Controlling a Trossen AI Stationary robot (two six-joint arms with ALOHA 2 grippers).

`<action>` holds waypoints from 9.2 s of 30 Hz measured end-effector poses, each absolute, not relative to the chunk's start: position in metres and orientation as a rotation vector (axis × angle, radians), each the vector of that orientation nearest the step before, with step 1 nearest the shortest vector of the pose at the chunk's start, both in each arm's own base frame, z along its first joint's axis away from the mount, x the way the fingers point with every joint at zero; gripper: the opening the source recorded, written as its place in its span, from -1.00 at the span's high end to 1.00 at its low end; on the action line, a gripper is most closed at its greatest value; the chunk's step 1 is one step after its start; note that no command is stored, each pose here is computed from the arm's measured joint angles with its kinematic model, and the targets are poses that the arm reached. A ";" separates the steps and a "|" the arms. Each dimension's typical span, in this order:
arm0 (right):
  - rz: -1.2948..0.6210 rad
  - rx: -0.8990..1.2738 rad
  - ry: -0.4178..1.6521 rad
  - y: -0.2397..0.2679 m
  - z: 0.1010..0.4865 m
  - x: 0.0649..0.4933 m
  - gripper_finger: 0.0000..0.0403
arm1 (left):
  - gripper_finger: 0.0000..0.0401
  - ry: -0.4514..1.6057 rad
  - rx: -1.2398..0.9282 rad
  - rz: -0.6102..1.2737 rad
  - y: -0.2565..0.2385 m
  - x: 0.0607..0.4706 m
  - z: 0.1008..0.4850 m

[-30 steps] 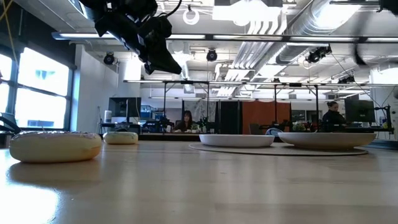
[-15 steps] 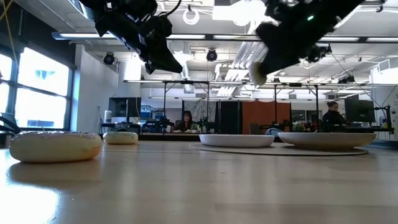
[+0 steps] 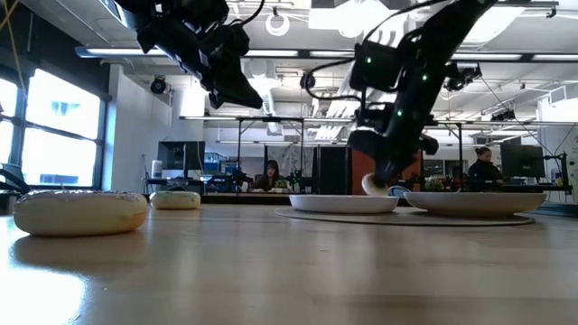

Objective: Pick & Place donuts
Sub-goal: Put the small yellow donut on the white plate, then put the large white donut on the brown plate, then put the large blue donut on the brown plate

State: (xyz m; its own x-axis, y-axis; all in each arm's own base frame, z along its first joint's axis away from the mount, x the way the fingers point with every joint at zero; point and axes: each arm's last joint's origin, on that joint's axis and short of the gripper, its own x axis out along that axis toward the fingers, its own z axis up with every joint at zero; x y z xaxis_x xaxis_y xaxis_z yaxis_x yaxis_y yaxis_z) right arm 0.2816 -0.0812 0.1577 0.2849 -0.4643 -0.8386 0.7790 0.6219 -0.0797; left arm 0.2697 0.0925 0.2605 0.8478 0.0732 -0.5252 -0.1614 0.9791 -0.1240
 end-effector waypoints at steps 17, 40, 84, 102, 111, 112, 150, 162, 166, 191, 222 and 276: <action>-0.775 0.369 1.022 -0.094 0.155 0.278 0.60 | 0.74 0.561 -0.168 0.125 0.092 0.269 0.259; -0.704 0.416 1.012 -0.091 0.161 0.279 0.38 | 0.74 0.561 -0.216 0.065 0.095 0.317 0.206; -0.580 0.465 0.738 -0.094 0.148 0.318 0.39 | 0.74 0.632 -0.099 0.293 0.110 0.355 0.153; -0.412 0.326 0.797 -0.043 0.228 0.269 0.39 | 0.74 0.614 -0.143 0.175 0.098 0.327 0.212; -0.350 0.419 1.267 0.025 0.214 0.222 0.39 | 0.74 0.576 -0.132 0.177 0.090 0.303 0.249; -0.374 0.440 1.323 0.029 0.211 0.216 0.39 | 0.74 0.569 -0.130 0.177 0.090 0.302 0.252; -0.241 0.539 1.143 0.057 0.182 0.219 0.96 | 0.74 0.607 -0.149 0.192 0.069 0.233 0.303; -0.654 0.189 0.868 0.009 0.246 0.245 0.97 | 0.74 0.698 -0.225 0.035 0.059 0.218 0.301; -0.862 0.203 1.012 -0.021 0.246 0.228 0.98 | 0.74 0.737 -0.262 -0.066 0.051 0.217 0.298; -0.964 0.504 1.287 -0.093 0.176 0.178 0.87 | 0.74 0.941 -0.285 -0.083 0.005 0.221 0.281; -0.698 0.657 1.178 -0.091 0.176 0.192 0.15 | 0.23 1.317 0.024 0.497 0.068 0.261 0.182; 0.215 -0.212 0.512 -0.014 0.262 0.281 0.43 | 0.85 0.581 -0.061 -0.362 0.032 0.359 0.257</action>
State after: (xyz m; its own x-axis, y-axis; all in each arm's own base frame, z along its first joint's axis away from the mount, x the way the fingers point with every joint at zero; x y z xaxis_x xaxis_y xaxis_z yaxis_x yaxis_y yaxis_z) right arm 0.2808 -0.0136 0.2621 0.8501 0.1501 -0.5047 -0.2553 0.9558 -0.1458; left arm 0.3592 0.0323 0.2568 0.7749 -0.3512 -0.5256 0.3173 0.9352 -0.1571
